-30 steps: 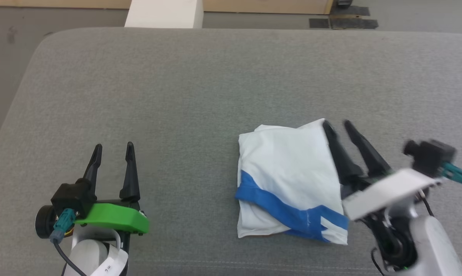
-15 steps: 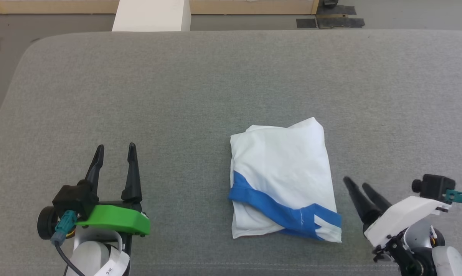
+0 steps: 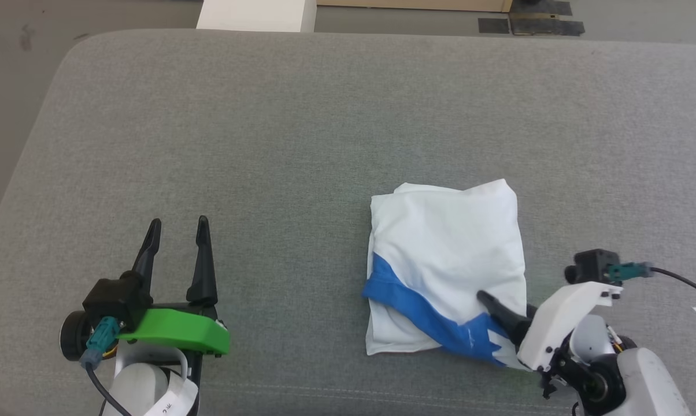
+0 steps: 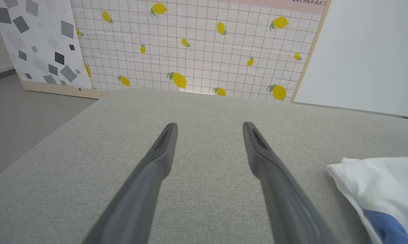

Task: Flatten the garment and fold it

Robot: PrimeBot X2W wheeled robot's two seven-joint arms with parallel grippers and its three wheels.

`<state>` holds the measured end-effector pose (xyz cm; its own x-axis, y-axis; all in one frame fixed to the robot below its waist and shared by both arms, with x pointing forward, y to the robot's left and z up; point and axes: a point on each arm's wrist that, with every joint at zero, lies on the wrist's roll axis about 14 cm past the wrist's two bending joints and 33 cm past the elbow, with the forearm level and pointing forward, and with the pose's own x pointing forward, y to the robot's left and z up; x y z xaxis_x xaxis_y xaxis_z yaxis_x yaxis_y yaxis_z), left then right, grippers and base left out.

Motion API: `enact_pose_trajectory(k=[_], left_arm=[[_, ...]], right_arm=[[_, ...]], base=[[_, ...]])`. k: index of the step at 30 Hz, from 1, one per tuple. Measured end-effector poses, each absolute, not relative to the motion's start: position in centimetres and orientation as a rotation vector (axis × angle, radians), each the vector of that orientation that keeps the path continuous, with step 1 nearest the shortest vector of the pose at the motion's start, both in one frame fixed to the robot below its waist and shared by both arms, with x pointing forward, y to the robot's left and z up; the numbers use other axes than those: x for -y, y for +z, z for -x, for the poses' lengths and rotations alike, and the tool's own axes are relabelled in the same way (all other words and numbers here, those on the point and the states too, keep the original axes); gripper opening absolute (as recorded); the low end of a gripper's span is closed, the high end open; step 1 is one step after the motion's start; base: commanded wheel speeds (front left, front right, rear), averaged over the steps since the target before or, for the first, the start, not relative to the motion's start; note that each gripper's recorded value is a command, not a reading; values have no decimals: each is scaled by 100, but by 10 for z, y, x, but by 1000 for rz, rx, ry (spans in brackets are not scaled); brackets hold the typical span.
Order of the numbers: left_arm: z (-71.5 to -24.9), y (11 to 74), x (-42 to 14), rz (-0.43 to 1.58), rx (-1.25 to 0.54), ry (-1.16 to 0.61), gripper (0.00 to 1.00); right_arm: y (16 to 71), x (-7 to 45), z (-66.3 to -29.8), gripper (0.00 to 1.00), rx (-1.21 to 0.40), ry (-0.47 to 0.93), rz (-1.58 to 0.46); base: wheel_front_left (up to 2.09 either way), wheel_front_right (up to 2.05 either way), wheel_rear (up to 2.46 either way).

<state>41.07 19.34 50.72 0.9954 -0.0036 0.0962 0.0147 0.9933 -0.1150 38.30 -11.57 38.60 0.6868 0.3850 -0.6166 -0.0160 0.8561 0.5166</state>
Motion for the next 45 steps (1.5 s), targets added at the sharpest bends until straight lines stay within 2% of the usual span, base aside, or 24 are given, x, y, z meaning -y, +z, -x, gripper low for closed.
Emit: enact_pose_trajectory(k=[2,4,5,6,12,15,19,22,31,45], left_arm=[[-410,506,-195,115,93,-6,100],[-409,506,-195,115,92,-4,100],[-409,506,-195,115,91,-4,100],[-409,505,-195,115,90,-4,100],[-413,506,-192,116,92,-10,100],[-418,507,-185,119,98,-29,100],[-428,507,-166,122,103,-81,100],[-439,510,-150,127,115,-125,100],[-479,516,-98,109,169,-283,100],[-525,465,-64,62,100,-426,100]], right_arm=[[379,111,-381,100,-828,250,-490],[376,108,-381,37,-847,259,-474],[376,107,-382,23,-849,263,-462],[376,106,-384,0,-848,265,-442],[387,107,-395,0,-799,281,-296],[402,111,-408,0,-752,292,-149],[425,138,-428,0,-691,279,85],[439,164,-440,0,-662,241,185],[457,264,-456,0,-658,50,317],[456,412,-461,0,-708,-291,464]], base=[[0,0,0],[0,0,0],[0,0,0],[0,0,0],[0,0,0],[0,0,0],[0,0,0],[0,0,0],[0,0,0],[0,0,0]])
